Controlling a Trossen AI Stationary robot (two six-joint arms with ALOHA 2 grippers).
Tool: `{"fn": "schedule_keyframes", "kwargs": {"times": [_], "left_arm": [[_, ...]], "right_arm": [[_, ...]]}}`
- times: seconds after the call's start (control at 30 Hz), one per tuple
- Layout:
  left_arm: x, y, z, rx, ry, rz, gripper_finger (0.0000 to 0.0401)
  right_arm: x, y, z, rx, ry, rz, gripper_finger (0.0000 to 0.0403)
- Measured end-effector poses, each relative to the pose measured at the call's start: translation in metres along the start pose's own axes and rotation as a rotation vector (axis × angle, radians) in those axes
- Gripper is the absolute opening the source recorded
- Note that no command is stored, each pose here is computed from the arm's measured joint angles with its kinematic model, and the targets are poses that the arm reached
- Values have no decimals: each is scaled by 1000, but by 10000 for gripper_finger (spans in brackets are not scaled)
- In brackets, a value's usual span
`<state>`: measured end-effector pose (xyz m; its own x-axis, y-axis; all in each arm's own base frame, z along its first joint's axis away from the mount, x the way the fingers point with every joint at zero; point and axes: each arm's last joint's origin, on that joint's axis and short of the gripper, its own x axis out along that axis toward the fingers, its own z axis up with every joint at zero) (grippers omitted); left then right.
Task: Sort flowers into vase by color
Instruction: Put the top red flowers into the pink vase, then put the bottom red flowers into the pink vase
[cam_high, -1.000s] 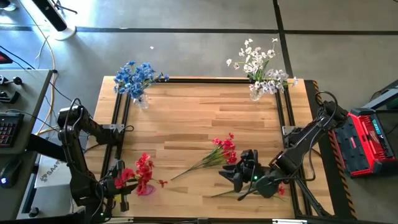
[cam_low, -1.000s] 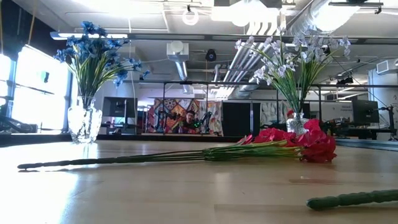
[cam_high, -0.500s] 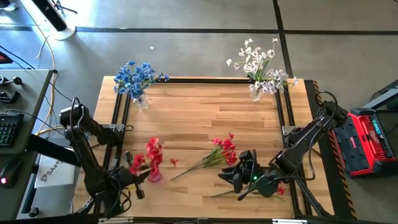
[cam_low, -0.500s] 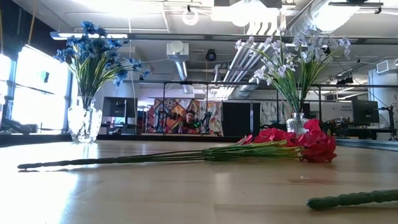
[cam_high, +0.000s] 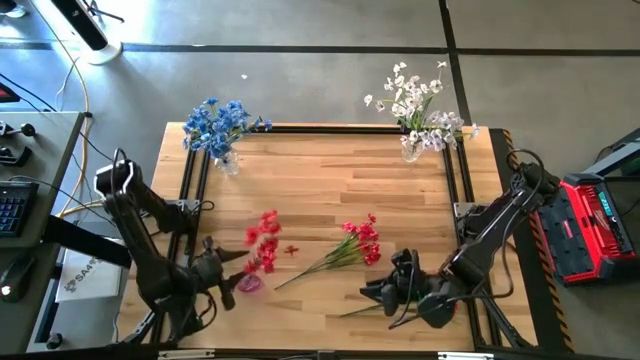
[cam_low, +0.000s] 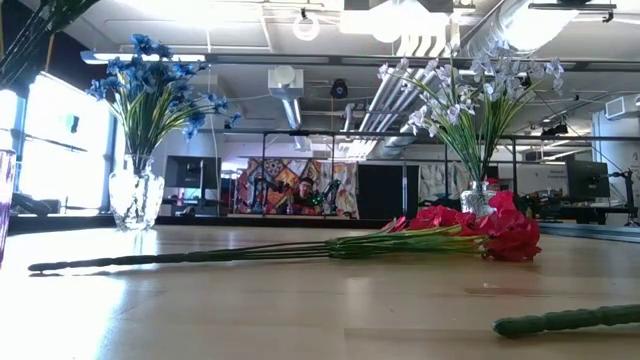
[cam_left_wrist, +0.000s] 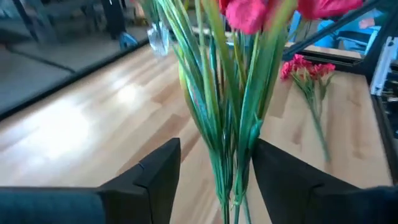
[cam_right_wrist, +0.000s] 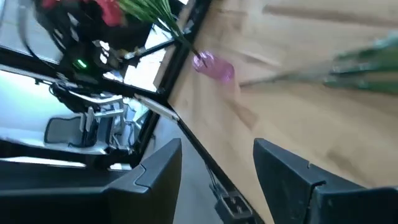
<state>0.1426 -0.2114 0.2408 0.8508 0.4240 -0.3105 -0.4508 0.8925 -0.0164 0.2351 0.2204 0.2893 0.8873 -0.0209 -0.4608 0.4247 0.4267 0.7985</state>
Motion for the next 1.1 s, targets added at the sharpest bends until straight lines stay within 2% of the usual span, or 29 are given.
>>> {"fn": "schedule_keyframes", "kwargs": {"times": [0.13,0.27,0.43,0.6,0.77,0.87,0.97,1.03,1.1], "left_arm": [[-7,14,18,-62,90,-39,197],[-16,33,39,-90,192,-107,197],[-25,58,61,-145,255,-183,197],[-31,83,77,-226,274,-232,197],[-35,102,88,-289,267,-267,197],[-37,110,92,-294,260,-287,197],[-38,117,96,-282,251,-305,197],[-39,121,98,-263,244,-318,197],[-39,125,99,-251,241,-329,197]], "right_arm": [[0,-6,-10,79,69,-41,188],[14,-17,-29,204,122,-115,188],[41,-39,-56,342,219,-273,188],[56,-58,-74,408,323,-425,188],[60,-60,-75,426,373,-473,188],[61,-65,-71,444,461,-581,188],[58,-73,-67,438,569,-737,188],[56,-78,-64,380,614,-802,188],[56,-81,-62,259,659,-795,188]]}}
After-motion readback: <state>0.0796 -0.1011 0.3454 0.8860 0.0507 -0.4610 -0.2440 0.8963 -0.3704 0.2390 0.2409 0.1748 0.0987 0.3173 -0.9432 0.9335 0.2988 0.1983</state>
